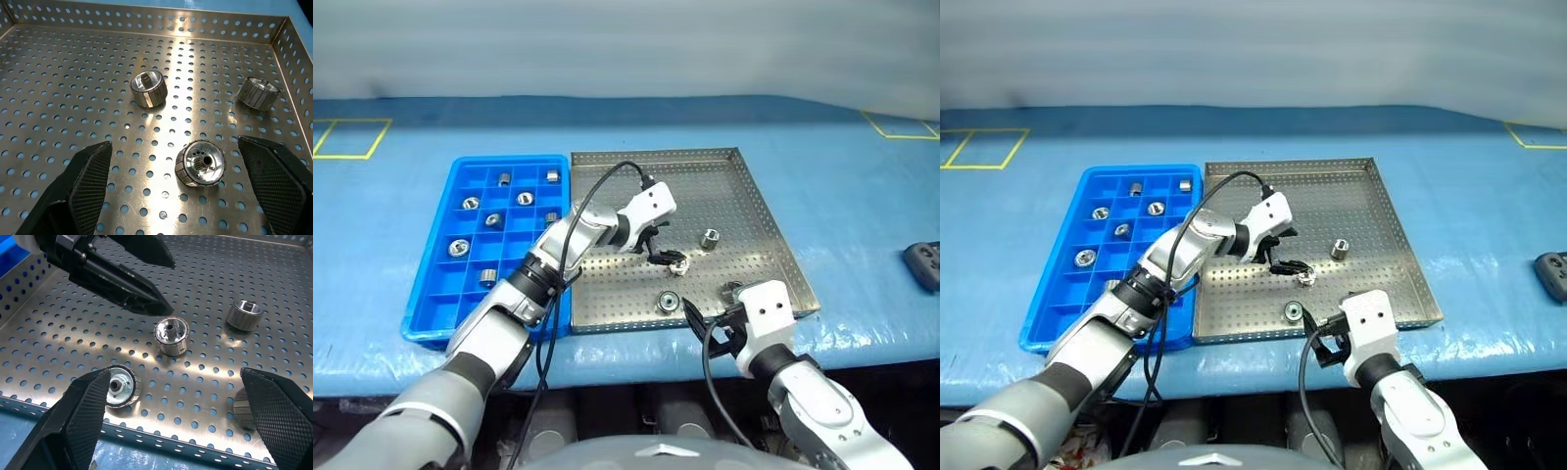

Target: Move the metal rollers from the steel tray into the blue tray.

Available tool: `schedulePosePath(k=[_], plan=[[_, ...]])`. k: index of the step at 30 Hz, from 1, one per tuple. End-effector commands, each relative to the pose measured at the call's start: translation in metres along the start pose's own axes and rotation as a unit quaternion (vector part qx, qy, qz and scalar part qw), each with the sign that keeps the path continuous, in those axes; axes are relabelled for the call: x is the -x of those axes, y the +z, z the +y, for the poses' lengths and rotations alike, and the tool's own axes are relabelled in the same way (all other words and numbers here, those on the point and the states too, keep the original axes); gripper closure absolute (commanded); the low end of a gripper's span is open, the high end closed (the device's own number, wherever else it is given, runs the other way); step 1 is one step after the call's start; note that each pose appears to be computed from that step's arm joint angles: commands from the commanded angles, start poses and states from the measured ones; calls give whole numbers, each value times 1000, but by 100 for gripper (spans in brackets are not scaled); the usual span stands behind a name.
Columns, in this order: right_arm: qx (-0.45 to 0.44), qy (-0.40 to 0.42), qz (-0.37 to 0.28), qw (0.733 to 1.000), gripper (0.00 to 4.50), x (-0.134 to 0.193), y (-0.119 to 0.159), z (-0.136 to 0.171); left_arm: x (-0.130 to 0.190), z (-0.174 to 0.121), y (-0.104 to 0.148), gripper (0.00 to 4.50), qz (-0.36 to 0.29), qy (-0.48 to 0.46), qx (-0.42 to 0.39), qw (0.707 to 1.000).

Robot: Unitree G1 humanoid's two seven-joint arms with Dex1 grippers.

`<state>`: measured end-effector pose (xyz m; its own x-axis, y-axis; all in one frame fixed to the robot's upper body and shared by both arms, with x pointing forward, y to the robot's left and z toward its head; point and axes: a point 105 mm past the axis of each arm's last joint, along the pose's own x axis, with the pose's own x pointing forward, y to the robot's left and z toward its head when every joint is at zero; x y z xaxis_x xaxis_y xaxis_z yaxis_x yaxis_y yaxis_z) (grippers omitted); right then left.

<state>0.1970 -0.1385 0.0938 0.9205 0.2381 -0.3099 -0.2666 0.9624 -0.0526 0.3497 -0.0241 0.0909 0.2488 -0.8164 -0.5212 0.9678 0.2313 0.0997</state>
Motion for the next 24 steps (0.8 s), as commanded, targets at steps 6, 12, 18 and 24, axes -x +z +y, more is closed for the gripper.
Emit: schedulePosePath(k=[6,12,18,24], plan=[[-2,-23,-41,999,0,7,14,0,-10,-5,5,5,17,-32,-55,998],[0,-23,-41,999,0,6,15,0,-14,-7,-2,5,37,-42,-65,996],[1,-20,-43,999,0,5,17,0,-20,-5,-17,5,70,-23,-91,993],[0,-15,-44,999,0,4,18,2,-22,-6,-15,158,53,-16,-83,995]])
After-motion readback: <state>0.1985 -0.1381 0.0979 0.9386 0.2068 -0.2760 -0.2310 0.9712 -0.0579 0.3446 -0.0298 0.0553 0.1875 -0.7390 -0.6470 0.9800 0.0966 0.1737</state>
